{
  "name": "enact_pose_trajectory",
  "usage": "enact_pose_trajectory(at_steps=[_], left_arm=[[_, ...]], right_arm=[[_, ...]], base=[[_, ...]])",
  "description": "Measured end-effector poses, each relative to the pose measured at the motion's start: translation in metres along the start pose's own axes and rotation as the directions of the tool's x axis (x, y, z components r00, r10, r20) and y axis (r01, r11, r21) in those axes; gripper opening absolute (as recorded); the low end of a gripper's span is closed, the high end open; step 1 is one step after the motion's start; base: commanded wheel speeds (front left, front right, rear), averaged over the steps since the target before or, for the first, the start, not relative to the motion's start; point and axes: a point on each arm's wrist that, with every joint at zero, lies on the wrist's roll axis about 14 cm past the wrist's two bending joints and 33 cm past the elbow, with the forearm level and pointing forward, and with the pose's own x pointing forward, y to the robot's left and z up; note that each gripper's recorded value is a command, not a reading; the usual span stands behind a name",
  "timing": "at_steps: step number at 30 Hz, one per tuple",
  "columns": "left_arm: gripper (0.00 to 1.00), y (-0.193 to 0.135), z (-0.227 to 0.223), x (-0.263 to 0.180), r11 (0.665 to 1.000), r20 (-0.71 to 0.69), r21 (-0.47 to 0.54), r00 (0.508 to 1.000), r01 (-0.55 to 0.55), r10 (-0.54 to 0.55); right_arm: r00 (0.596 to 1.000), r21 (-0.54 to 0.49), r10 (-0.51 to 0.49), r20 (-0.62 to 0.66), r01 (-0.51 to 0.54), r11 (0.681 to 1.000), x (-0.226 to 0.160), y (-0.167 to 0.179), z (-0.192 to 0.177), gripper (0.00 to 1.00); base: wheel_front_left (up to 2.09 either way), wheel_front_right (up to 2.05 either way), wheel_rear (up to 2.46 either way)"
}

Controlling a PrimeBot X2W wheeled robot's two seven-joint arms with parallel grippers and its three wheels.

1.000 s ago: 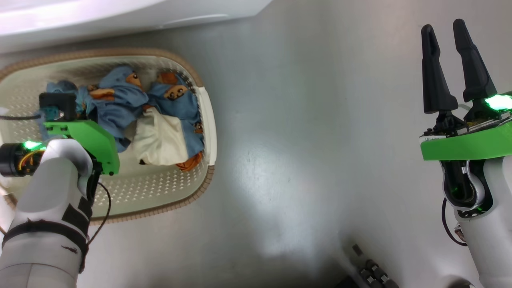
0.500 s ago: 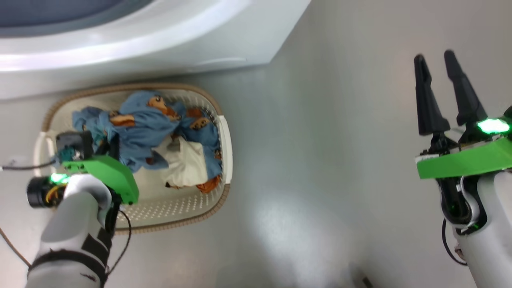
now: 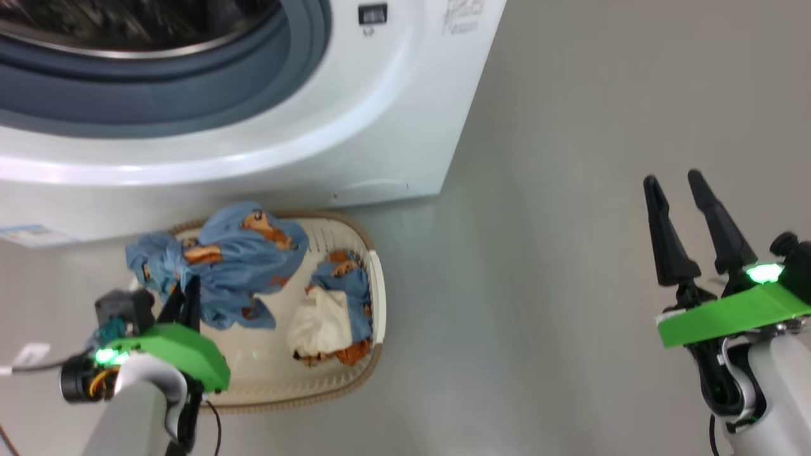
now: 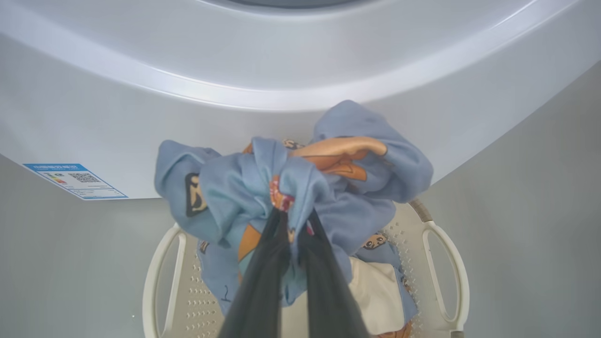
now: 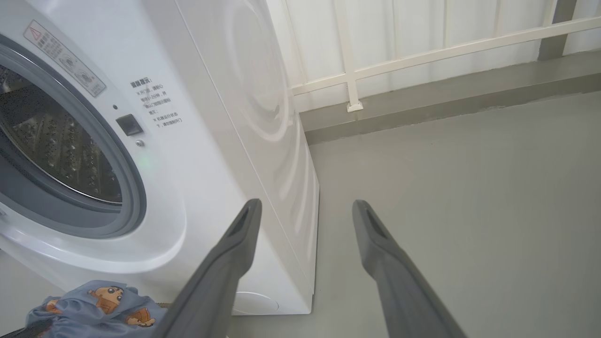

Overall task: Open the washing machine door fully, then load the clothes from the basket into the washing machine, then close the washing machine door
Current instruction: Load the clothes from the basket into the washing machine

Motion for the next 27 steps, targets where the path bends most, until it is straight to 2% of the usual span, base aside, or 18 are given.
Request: enact_pose_trajectory(at_steps=[10, 16, 27], left_arm=[[0.0, -0.003, 0.046, -0.056, 1.0, 0.2, 0.006, 0.98, 0.006, -0.007], [0.0, 0.0, 0.073, -0.089, 1.0, 0.322, 0.009, 0.947, -0.004, 0.001], [0.0, 0.009, 0.096, -0.145, 0.999, 0.47, 0.017, 0.882, -0.037, 0.025]], right_arm=[[0.999, 0.0, -0.001, 0.039, 0.001, 1.0, -0.039, 0.008, 0.022, 1.0], [0.998, 0.0, 0.012, 0.064, -0.012, 1.0, -0.056, 0.016, 0.032, 1.0], [0.994, -0.002, 0.041, 0.098, -0.041, 0.999, -0.07, 0.027, 0.043, 1.0]], base=[[0.0, 0.0, 0.0], [0.0, 0.0, 0.0], [0.0, 0.0, 0.0]])
